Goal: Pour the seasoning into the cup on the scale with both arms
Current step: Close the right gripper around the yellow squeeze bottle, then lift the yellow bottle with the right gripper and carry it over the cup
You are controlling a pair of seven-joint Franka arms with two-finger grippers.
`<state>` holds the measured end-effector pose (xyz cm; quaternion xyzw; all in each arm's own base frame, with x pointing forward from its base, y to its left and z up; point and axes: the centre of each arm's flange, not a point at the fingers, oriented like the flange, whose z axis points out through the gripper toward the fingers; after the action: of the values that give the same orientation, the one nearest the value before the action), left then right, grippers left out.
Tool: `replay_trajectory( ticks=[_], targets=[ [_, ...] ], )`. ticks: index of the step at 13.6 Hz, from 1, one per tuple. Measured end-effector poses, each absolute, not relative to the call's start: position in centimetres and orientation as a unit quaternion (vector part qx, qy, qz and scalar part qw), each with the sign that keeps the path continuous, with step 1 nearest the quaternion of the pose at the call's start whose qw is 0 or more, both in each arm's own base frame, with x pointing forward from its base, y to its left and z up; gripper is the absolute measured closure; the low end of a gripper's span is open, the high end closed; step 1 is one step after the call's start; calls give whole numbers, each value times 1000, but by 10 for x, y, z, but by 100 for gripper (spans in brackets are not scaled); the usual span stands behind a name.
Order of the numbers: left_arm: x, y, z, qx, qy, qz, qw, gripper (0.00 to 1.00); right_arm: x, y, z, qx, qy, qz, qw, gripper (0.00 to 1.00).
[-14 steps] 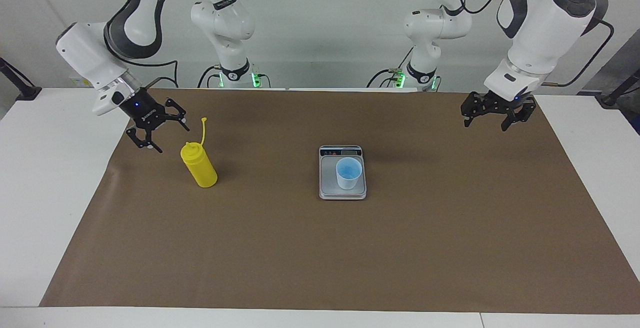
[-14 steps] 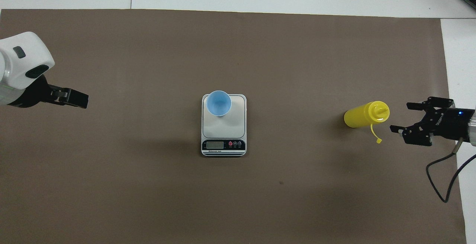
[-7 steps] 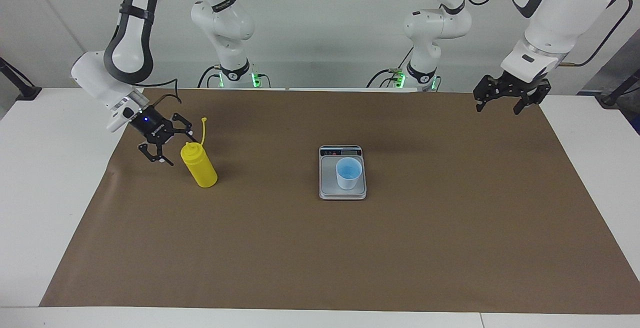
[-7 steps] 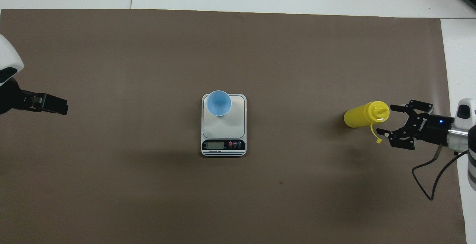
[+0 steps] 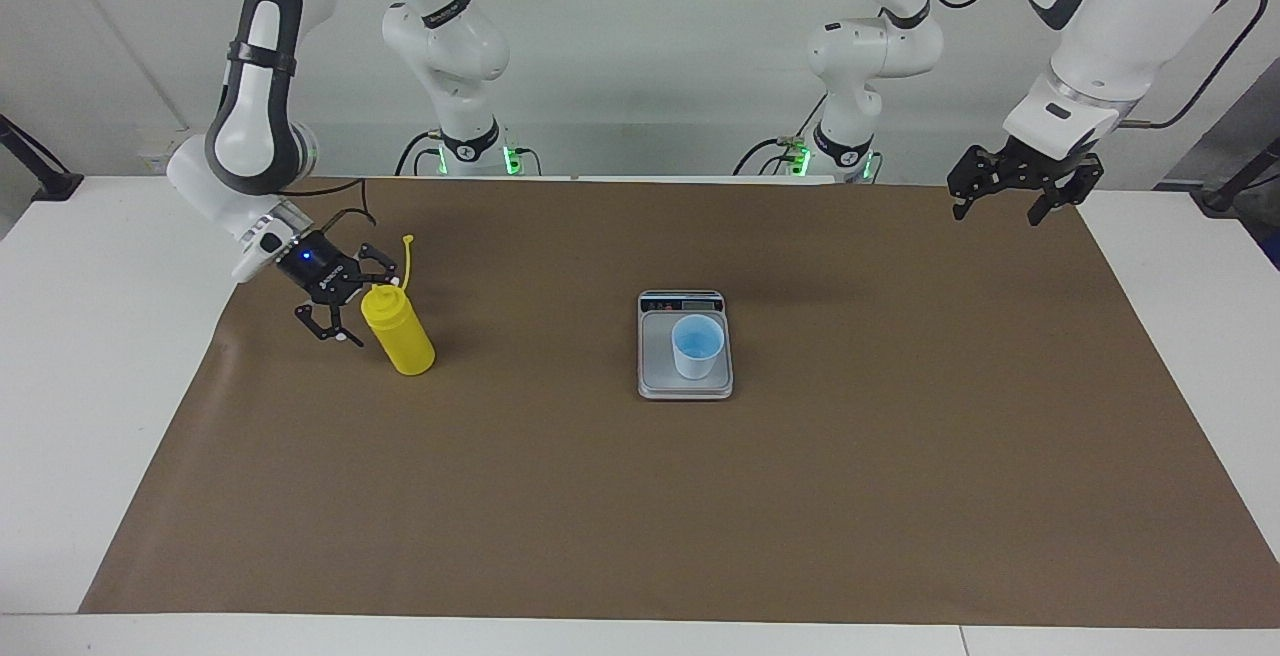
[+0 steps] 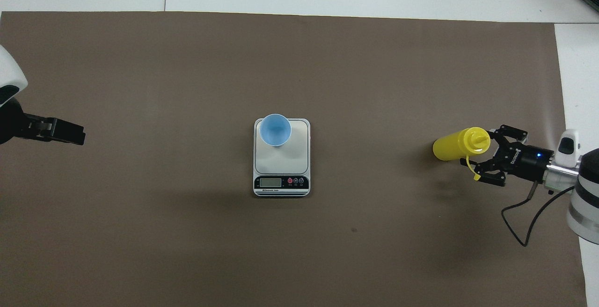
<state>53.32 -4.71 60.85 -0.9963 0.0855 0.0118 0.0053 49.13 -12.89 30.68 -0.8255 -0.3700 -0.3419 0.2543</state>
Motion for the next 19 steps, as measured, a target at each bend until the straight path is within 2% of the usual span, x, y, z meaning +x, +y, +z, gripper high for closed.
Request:
replay_trajectory(
  ticks=[6, 10, 11, 13, 19],
  targets=[
    [528, -33, 617, -996, 86, 13, 3, 0, 495, -115, 266, -810, -351, -378, 278, 0],
    [517, -36, 632, -996, 91, 2, 2, 0, 499, -110, 266, -808, -350, -381, 281, 1],
    [516, -34, 634, -996, 91, 1, 2, 0, 501, -110, 268, -807, -352, -383, 280, 9],
    [515, -33, 635, -995, 95, 2, 2, 0, 504, -108, 271, -804, -356, -385, 280, 33],
    [512, -39, 639, -996, 87, -2, -12, 0, 519, -104, 286, -799, -361, -394, 275, 45]
  ],
)
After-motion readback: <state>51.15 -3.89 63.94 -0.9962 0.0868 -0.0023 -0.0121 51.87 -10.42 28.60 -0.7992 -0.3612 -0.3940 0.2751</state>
